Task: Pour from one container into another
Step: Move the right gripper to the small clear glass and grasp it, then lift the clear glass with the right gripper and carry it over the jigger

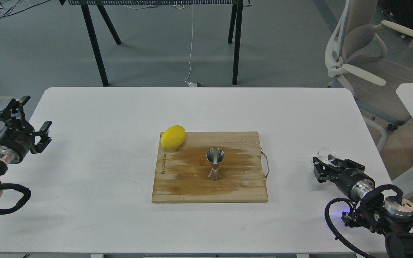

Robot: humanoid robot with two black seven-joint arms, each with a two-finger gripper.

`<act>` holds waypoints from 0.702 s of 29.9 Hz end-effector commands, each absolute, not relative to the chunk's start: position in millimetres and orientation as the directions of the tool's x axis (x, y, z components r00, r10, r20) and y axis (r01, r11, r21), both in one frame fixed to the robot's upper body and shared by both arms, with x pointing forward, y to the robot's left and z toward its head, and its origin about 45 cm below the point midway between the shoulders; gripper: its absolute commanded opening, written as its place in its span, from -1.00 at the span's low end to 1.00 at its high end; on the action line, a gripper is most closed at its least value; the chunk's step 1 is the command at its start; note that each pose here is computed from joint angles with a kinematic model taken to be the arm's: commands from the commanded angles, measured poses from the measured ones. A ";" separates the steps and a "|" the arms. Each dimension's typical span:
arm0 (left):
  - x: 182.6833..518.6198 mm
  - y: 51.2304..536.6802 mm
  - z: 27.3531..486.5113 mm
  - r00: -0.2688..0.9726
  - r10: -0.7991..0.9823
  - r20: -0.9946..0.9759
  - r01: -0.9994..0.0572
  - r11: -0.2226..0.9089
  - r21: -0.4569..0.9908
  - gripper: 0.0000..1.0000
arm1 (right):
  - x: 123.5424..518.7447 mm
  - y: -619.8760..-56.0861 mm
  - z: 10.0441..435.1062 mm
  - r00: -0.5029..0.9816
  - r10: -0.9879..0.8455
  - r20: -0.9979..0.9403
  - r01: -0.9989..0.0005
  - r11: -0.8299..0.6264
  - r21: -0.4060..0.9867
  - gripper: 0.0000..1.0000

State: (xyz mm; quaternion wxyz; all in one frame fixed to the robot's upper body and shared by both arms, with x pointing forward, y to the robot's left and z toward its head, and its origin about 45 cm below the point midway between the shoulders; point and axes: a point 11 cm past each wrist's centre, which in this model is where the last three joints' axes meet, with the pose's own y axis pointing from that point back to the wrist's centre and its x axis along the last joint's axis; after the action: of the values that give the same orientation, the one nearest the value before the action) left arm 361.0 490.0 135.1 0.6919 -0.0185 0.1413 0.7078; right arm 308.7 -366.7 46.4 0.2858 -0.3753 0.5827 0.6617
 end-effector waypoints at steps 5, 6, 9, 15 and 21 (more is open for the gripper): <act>358.2 493.5 129.0 -0.068 0.974 -0.215 -0.982 -0.027 0.187 0.99 | 306.8 -367.2 45.1 -0.555 -0.059 -0.829 -0.816 -0.156 0.557 -0.59; 358.2 493.2 128.6 -0.069 0.974 -0.215 -0.982 -0.028 0.188 0.99 | 307.2 -367.2 45.7 -0.554 -0.058 -0.831 -0.817 -0.156 0.556 -0.63; 358.2 493.1 128.5 -0.068 0.975 -0.214 -0.982 -0.027 0.189 0.99 | 307.1 -366.6 46.1 -0.550 -0.058 -0.833 -0.819 -0.158 0.552 -0.68; 358.2 493.1 128.5 -0.068 0.975 -0.214 -0.982 -0.027 0.189 0.99 | 315.1 -357.4 63.7 -0.458 -0.071 -0.886 -0.865 -0.192 0.463 -0.71; 358.2 492.3 127.9 -0.066 0.975 -0.214 -0.982 -0.025 0.190 0.99 | 339.4 -328.2 118.6 -0.236 -0.203 -0.950 -0.909 -0.300 0.290 -0.70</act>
State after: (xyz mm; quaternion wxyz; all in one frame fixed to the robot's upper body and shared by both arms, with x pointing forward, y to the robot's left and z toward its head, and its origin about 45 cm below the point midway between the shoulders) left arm 358.3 492.5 128.1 0.6828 -0.0128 0.1440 0.7161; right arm 328.1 -344.7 91.7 0.3049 -0.4792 0.5347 0.6257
